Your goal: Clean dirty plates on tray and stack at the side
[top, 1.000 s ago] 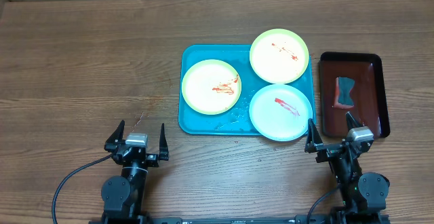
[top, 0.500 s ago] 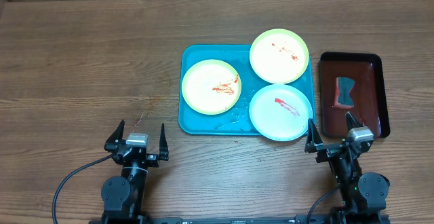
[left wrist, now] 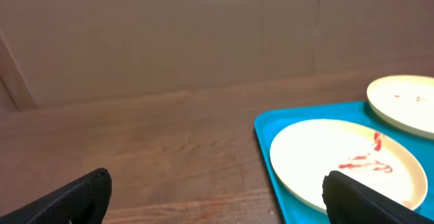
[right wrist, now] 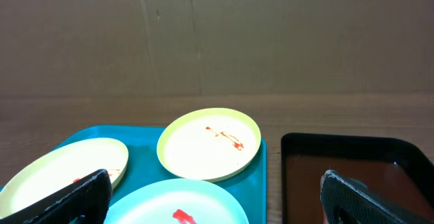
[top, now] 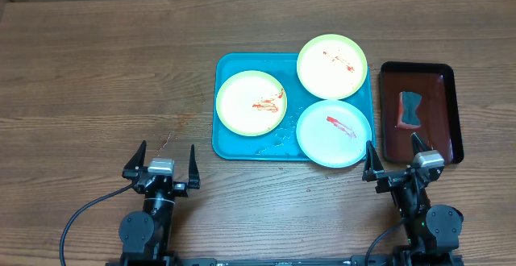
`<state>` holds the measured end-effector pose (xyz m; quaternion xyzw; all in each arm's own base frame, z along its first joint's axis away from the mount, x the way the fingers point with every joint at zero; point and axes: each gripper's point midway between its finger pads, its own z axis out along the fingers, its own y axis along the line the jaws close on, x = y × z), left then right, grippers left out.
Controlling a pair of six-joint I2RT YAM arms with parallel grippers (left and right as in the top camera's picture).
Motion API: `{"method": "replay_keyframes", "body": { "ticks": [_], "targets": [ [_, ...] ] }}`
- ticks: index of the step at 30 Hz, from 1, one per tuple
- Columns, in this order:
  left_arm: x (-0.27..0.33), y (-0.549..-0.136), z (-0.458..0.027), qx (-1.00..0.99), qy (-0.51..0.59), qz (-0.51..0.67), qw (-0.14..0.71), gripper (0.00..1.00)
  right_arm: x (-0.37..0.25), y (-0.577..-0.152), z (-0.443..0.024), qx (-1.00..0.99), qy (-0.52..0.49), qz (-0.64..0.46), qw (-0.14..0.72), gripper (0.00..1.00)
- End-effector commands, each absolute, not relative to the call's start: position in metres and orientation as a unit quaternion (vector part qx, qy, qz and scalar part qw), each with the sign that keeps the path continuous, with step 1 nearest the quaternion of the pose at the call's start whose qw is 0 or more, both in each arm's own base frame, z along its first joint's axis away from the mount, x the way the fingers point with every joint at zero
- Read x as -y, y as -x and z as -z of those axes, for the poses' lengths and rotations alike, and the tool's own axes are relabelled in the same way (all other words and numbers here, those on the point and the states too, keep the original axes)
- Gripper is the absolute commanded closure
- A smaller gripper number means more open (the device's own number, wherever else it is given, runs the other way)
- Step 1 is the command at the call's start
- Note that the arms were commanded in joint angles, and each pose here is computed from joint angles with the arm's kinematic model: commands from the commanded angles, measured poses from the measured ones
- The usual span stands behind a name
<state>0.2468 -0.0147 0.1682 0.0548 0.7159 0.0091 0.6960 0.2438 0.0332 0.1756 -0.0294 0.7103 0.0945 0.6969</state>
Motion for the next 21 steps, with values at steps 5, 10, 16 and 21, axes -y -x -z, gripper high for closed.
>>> {"method": "replay_keyframes", "body": {
  "ticks": [5,10,16,21],
  "targets": [
    [0.027,-0.244,-0.184,-0.697,-0.09,0.007,0.711,0.0,-0.027,-0.245,-0.179,-0.702,0.016,-0.081,0.707,0.0],
    [0.029,-0.237,-0.212,-0.688,-0.094,0.012,0.719,0.0,-0.025,-0.243,-0.193,-0.695,0.014,-0.079,0.714,0.0],
    [0.034,-0.238,-0.23,-0.719,-0.13,0.0,0.683,0.0,-0.024,-0.242,-0.223,-0.688,0.01,-0.08,0.721,0.0],
    [0.048,-0.259,-0.263,-0.736,-0.16,0.029,0.657,0.0,-0.025,-0.249,-0.248,-0.703,0.009,-0.079,0.706,0.0]
  ]
}}
